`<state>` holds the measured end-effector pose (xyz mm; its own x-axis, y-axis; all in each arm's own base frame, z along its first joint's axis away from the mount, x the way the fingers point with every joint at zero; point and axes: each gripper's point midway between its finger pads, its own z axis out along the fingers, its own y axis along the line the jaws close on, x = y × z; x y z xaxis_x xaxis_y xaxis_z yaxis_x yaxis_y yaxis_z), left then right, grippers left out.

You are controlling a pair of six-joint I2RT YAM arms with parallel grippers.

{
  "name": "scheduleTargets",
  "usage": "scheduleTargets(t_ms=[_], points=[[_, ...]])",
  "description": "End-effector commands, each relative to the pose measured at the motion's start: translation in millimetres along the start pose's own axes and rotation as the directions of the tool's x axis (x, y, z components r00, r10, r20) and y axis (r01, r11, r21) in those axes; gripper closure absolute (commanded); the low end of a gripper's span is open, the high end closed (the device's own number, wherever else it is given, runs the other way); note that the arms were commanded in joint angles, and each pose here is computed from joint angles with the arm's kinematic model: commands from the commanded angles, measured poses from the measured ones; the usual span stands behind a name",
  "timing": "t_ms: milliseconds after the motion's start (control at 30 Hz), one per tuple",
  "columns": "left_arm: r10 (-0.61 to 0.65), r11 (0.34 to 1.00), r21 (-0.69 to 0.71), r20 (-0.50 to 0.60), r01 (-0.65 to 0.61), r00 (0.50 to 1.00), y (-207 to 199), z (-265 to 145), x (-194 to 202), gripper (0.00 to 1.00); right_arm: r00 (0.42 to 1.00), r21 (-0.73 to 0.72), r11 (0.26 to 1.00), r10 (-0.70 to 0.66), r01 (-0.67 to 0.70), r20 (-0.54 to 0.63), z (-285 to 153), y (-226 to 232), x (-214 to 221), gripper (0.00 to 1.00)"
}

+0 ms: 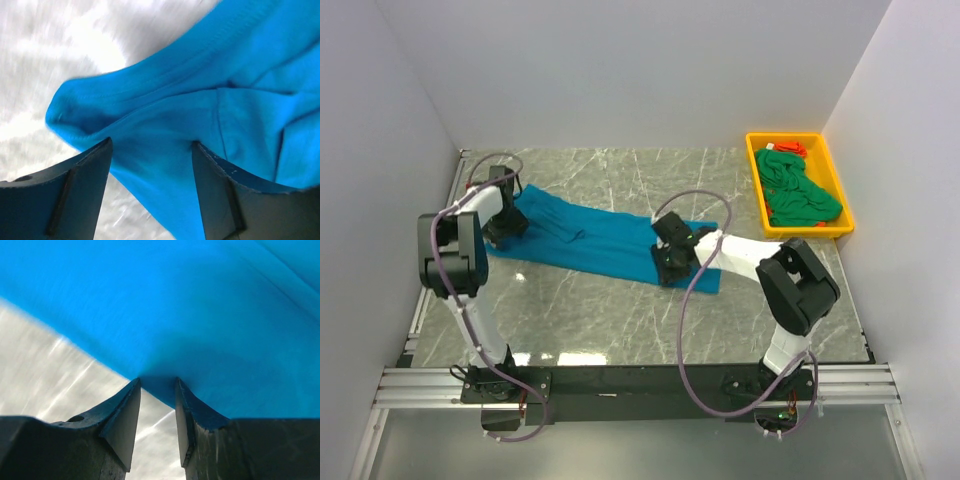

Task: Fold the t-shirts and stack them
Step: Fold the tshirt

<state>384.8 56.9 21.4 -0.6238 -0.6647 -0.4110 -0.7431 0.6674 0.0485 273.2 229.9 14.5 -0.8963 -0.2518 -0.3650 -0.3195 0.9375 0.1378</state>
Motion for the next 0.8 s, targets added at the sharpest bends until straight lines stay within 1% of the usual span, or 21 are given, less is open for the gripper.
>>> scheduleTargets(t_ms=[0, 33, 100, 133, 167, 233, 267, 333, 400, 500, 533, 567, 633, 667, 700, 767], points=[[0.064, 0.994, -0.091, 0.048, -0.060, 0.997, -1, 21, -28, 0.28, 0.933, -0.111, 0.993, -0.081, 0.045, -0.352, -13, 26, 110, 0.59], [0.055, 0.996, -0.069, 0.079, -0.049, 0.995, -13, 17, -45, 0.26, 0.923, -0.145, 0.985, -0.136, 0.089, -0.361, -18, 42, 119, 0.59], [0.079, 0.996, -0.045, 0.081, -0.075, 0.994, -27, 27, -51, 0.23, 0.901, -0.194, 0.973, -0.193, 0.125, -0.387, -27, 60, 130, 0.59], [0.078, 0.997, -0.001, 0.098, -0.078, 0.992, -42, 23, -62, 0.22, 0.877, -0.239, 0.955, -0.261, 0.175, -0.403, -33, 78, 144, 0.59], [0.088, 0.996, 0.003, 0.094, -0.088, 0.992, -51, 31, -61, 0.22, 0.872, -0.268, 0.943, -0.294, 0.197, -0.392, -38, 94, 141, 0.59], [0.107, 0.992, 0.049, 0.130, -0.114, 0.986, -74, 30, -72, 0.20, 0.851, -0.348, 0.908, -0.364, 0.234, -0.377, -43, 128, 141, 0.59], [0.120, 0.991, 0.047, 0.120, -0.127, 0.985, -80, 39, -68, 0.20, 0.831, -0.385, 0.882, -0.416, 0.271, -0.369, -46, 145, 149, 0.59], [0.126, 0.987, 0.083, 0.134, -0.138, 0.983, -98, 36, -74, 0.17, 0.827, -0.415, 0.857, -0.456, 0.306, -0.330, -46, 169, 140, 0.59], [0.128, 0.982, 0.119, 0.145, -0.146, 0.981, -109, 30, -77, 0.14, 0.818, -0.390, 0.854, -0.477, 0.345, -0.322, -48, 173, 138, 0.59], [0.096, 0.980, 0.154, 0.215, -0.130, 0.972, -113, 2, -99, 0.10, 0.836, -0.347, 0.854, -0.484, 0.387, -0.260, -54, 169, 121, 0.59], [0.084, 0.980, 0.158, 0.231, -0.122, 0.969, -111, -5, -103, 0.08, 0.844, -0.337, 0.851, -0.488, 0.403, -0.224, -62, 167, 113, 0.58], [0.061, 0.978, 0.175, 0.263, -0.110, 0.963, -109, -24, -113, 0.07, 0.850, -0.300, 0.858, -0.484, 0.416, -0.206, -63, 160, 106, 0.58], [0.032, 0.978, 0.190, 0.288, -0.090, 0.957, -106, -43, -119, 0.05, 0.869, -0.251, 0.872, -0.466, 0.419, -0.166, -70, 145, 92, 0.56], [0.008, 0.974, 0.211, 0.316, -0.079, 0.949, -104, -62, -126, 0.05, 0.876, -0.225, 0.880, -0.457, 0.419, -0.156, -71, 138, 87, 0.55], [-0.006, 0.973, 0.221, 0.324, -0.069, 0.946, -104, -71, -127, 0.04, 0.886, -0.181, 0.889, -0.445, 0.420, -0.132, -70, 128, 78, 0.53], [-0.025, 0.972, 0.230, 0.339, -0.057, 0.940, -98, -90, -127, 0.04, 0.906, -0.150, 0.908, -0.408, 0.391, -0.109, -69, 108, 64, 0.51]])
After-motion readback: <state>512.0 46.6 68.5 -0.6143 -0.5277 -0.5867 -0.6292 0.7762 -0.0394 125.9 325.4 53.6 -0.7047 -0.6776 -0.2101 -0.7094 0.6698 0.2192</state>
